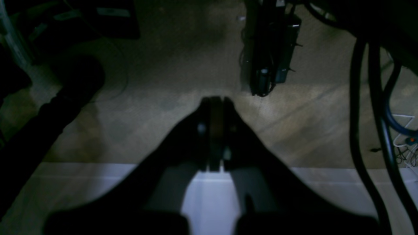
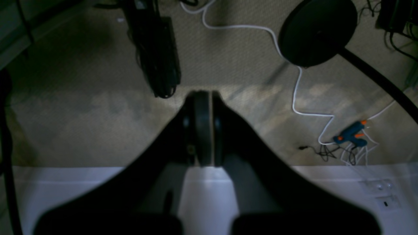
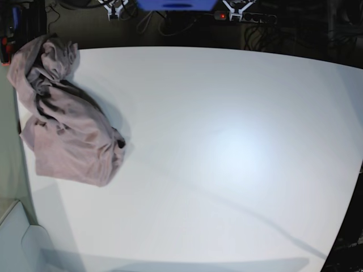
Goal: Layout the t-shirt on the table in an organized manner, then fold the t-shirt properly
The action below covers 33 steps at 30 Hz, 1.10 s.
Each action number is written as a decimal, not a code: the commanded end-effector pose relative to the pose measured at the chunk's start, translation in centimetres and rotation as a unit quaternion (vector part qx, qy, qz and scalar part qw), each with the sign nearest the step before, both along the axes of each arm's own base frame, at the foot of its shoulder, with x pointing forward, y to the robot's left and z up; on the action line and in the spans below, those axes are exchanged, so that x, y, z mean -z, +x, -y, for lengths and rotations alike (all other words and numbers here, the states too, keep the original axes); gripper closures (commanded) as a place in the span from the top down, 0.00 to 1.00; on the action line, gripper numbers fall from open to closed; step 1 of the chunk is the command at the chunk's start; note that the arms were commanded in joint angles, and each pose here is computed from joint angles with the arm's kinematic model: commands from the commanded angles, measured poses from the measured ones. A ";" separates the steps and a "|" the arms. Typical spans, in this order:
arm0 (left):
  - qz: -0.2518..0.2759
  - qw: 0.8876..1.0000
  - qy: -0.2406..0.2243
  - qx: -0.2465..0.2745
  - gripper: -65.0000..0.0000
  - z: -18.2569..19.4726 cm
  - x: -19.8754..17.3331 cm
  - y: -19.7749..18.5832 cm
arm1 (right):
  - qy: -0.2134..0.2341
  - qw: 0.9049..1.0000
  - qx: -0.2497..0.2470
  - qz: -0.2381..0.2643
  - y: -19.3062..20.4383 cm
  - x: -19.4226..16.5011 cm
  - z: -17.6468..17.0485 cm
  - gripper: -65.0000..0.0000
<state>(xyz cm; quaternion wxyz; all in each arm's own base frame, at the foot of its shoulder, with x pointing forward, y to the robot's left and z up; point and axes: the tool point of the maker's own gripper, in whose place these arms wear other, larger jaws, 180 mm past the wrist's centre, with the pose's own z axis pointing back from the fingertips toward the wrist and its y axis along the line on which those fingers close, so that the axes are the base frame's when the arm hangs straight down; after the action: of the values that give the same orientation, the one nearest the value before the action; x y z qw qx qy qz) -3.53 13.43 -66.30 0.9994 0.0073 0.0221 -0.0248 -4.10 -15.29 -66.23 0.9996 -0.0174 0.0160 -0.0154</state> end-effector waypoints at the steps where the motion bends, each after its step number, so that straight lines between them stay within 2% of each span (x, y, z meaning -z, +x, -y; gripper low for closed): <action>1: 0.000 1.000 0.004 -0.001 0.00 -0.1 0.0 -0.1 | -0.009 1.000 0.001 0.001 -0.2 0.0 0.3 0.00; 17: 0.003 1.000 0.004 -0.001 0.00 -0.2 0.0 -0.1 | -0.009 1.000 0.000 0.011 0.2 -0.1 0.4 0.00; 19: 0.023 1.000 0.010 0.000 0.00 -1.1 -0.2 0.9 | -0.011 1.000 -0.002 0.015 -0.4 -0.3 0.5 0.00; 27: 0.062 0.998 0.019 0.013 0.00 -3.2 -2.3 -1.7 | -0.018 0.999 -0.008 0.041 -3.2 -2.0 1.4 0.00; 33: 0.110 0.993 0.020 0.025 0.00 -4.0 -4.9 -1.5 | -0.027 0.996 -0.021 0.079 -4.2 -4.5 2.4 0.00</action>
<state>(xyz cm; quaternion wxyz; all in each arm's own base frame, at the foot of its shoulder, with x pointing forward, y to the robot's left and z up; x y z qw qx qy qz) -4.17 17.18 -61.55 0.9942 0.0270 -0.0919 -0.0486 -7.88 -17.53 -61.87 0.9973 -0.0398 -0.0619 0.0056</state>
